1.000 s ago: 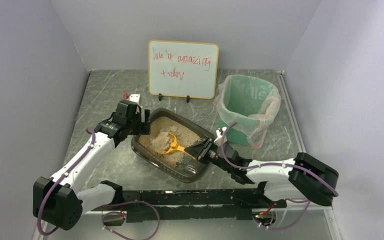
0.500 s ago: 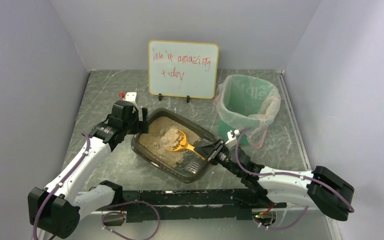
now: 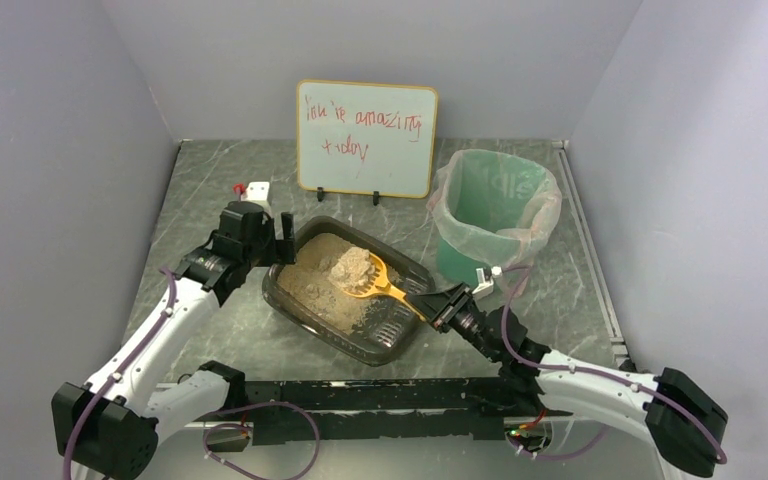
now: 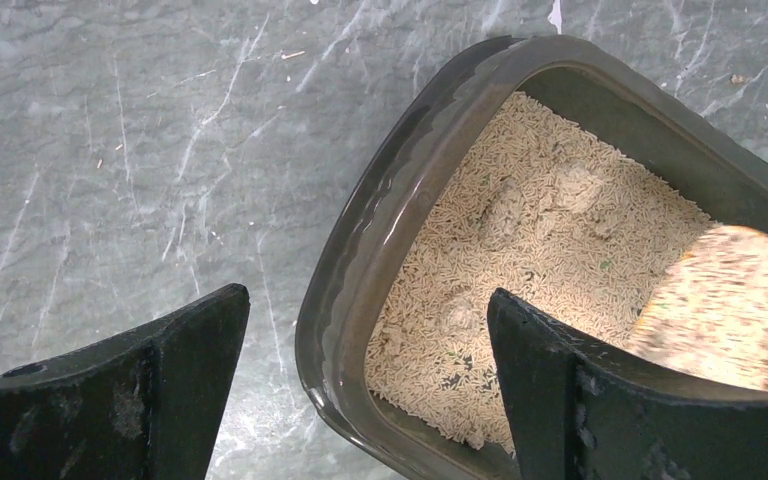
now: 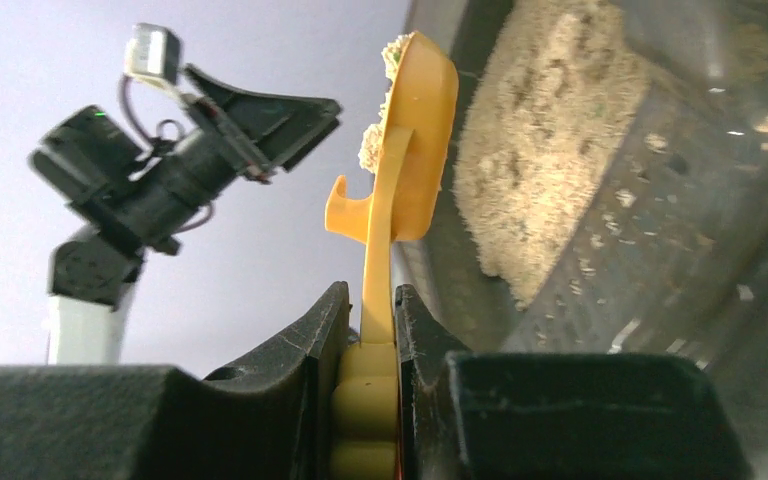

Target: Clean the litter box

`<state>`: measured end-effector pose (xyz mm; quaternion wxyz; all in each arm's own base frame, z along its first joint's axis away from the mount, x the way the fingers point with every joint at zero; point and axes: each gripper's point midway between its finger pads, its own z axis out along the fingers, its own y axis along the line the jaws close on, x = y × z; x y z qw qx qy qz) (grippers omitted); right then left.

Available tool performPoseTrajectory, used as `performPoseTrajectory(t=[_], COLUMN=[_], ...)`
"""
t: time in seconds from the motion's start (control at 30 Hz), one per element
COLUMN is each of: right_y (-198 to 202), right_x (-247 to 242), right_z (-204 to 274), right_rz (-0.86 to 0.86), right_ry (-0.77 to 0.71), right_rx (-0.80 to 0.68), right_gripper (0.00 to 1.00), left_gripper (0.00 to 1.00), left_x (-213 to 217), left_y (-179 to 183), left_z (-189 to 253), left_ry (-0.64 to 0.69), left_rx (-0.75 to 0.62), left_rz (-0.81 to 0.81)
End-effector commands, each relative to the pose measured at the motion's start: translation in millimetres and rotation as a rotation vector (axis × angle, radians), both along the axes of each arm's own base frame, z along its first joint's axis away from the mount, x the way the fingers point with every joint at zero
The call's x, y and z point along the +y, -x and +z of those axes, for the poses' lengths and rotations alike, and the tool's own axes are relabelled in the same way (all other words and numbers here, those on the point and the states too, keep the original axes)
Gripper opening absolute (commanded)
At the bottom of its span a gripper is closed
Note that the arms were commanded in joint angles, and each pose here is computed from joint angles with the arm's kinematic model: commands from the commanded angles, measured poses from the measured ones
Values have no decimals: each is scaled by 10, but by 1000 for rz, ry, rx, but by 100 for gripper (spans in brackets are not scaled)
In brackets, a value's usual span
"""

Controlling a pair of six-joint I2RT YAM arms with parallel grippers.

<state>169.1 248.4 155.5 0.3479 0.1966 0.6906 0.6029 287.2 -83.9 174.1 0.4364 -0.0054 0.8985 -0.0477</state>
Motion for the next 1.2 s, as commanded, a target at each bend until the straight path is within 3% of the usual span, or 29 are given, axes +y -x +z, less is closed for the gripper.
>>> performPoseTrajectory(t=[0.0, 0.53, 0.93, 1.17], right_y=[140, 173, 170, 117], right_x=[-95, -197, -102, -192], right_z=[215, 179, 275, 95], right_rz=[37, 56, 108, 63], right_ry=[-152, -219, -187, -183], right_rx=[-79, -71, -102, -35], right_gripper=[0, 0, 0, 0], left_gripper=[95, 95, 95, 95], left_x=[3, 1, -14, -17], left_y=[-57, -65, -67, -62], left_z=[168, 165, 186, 184], left_ry=[11, 9, 15, 16], left_rx=[-69, -70, -79, -77], left_rz=[8, 6, -2, -4])
